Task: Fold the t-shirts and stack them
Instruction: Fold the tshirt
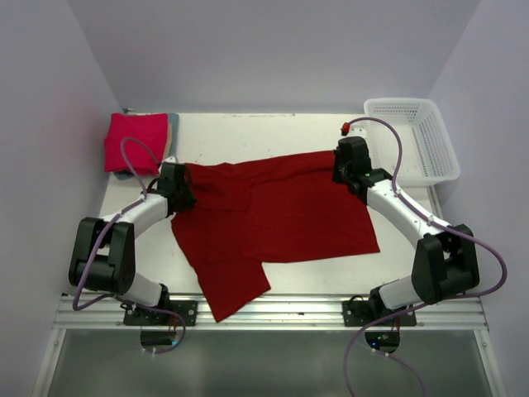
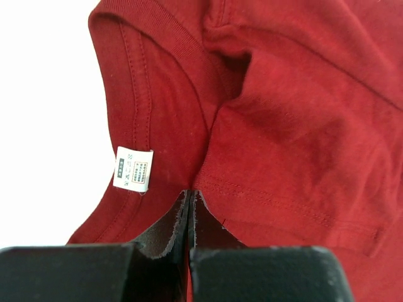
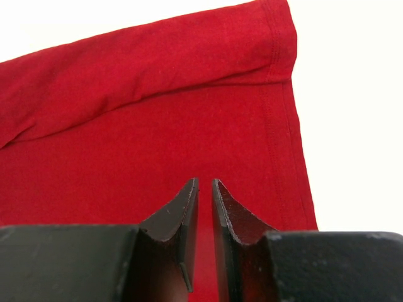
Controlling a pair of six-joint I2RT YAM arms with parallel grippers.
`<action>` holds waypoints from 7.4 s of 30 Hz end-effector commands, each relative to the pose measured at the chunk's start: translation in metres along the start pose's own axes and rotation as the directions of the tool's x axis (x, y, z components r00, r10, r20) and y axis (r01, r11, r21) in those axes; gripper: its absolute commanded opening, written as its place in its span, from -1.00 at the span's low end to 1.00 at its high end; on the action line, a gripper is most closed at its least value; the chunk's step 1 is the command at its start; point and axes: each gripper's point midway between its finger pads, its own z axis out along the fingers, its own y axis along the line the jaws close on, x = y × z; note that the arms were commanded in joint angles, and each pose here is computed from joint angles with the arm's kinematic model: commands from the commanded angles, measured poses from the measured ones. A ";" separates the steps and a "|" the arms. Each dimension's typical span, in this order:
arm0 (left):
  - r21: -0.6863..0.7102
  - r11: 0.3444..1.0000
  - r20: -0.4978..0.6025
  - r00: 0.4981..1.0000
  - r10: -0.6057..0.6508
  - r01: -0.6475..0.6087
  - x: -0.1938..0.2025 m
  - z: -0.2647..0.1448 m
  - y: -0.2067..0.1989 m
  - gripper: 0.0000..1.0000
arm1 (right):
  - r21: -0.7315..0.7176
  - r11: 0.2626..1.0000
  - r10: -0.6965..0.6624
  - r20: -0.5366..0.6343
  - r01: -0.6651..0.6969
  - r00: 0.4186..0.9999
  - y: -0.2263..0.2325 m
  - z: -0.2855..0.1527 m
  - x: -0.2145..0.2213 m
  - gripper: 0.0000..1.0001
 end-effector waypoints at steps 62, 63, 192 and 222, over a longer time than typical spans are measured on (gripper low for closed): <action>-0.008 0.999 -0.022 0.999 0.041 -0.041 -0.001 0.026 -0.003 -0.77 | 0.017 1.000 -0.007 0.021 0.007 1.000 -0.004 -0.003 -0.004 -0.66; -0.010 0.999 -0.026 0.999 0.042 -0.042 0.001 0.027 -0.002 -0.76 | 0.016 1.000 -0.008 0.020 0.008 1.000 -0.003 -0.003 -0.003 -0.66; 0.207 0.977 0.307 0.945 -0.116 0.053 -0.064 -0.114 -0.040 0.62 | 0.048 0.999 -0.005 0.014 0.005 1.000 -0.009 -0.005 -0.001 -0.46; 0.000 0.998 -0.091 0.993 -0.069 0.070 -0.019 0.066 -0.025 -1.00 | 0.180 0.983 0.028 -0.018 -0.025 0.999 -0.018 0.029 -0.007 -0.03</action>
